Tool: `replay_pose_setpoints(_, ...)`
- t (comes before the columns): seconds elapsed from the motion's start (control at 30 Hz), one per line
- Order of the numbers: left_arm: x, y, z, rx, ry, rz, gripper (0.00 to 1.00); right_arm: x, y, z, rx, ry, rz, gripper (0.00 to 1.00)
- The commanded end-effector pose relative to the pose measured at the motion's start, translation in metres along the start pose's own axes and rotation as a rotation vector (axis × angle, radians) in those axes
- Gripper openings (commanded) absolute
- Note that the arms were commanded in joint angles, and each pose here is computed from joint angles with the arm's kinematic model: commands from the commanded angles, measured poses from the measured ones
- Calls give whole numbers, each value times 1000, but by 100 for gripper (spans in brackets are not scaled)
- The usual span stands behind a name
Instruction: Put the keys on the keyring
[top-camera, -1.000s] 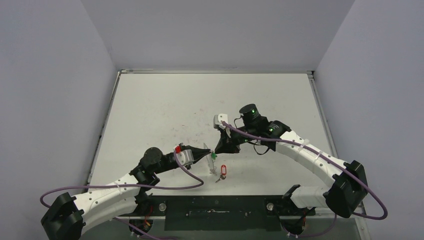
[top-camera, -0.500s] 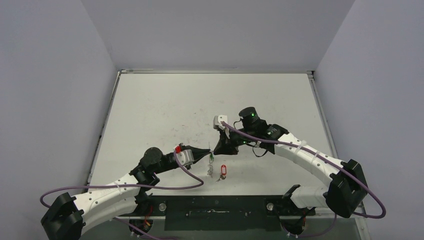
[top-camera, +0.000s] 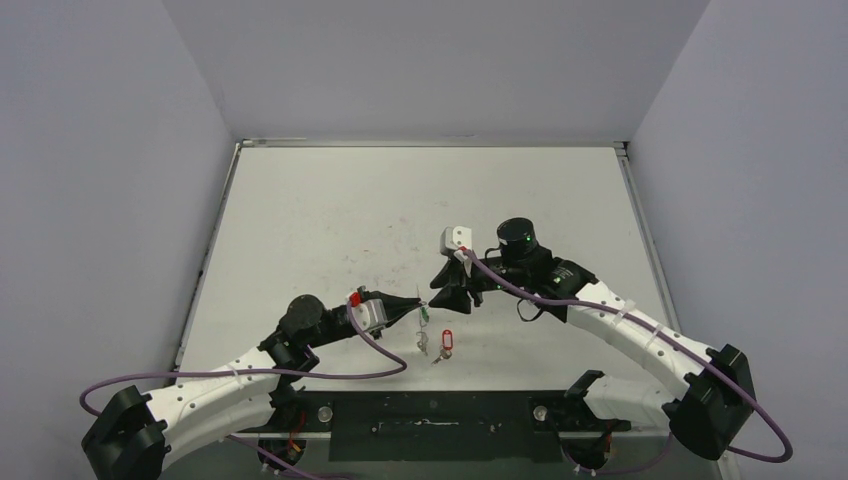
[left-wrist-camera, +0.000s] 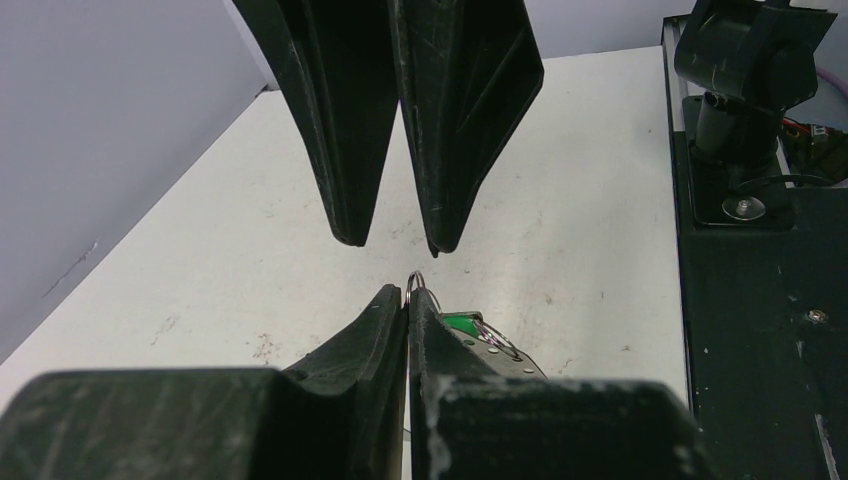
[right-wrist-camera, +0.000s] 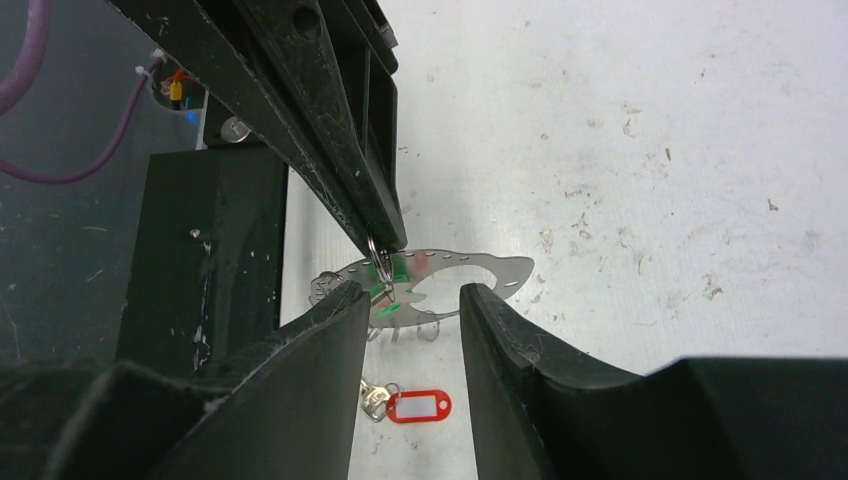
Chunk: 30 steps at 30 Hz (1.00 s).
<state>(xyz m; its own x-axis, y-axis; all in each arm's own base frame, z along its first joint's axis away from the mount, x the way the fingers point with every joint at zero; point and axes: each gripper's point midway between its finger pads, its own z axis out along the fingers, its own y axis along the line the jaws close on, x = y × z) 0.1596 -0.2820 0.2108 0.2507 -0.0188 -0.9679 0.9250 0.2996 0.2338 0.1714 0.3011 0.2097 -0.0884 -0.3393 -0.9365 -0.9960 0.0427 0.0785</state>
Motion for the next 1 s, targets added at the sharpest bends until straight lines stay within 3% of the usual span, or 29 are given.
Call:
replay_pose_setpoints(0.0,-34,6,3,-13,-108,45,0,-21,1,3,-19,-88,-63,40)
replay_pose_setpoints(0.53,-37,6,3,-14,-115,48,0,-11,11,20,-106,-66,-56,38)
replay_pose_setpoints(0.63,-38,7,3,-14,-116,51,0,-11,11,20,-107,-64,-60,27)
replay_pose_setpoints(0.8,-38,7,3,-14,-117,51,0,-9,11,20,-109,-49,-72,0)
replay_pose_setpoints(0.97,-38,7,2,-16,-118,51,0,-5,8,17,-92,-13,-77,0)
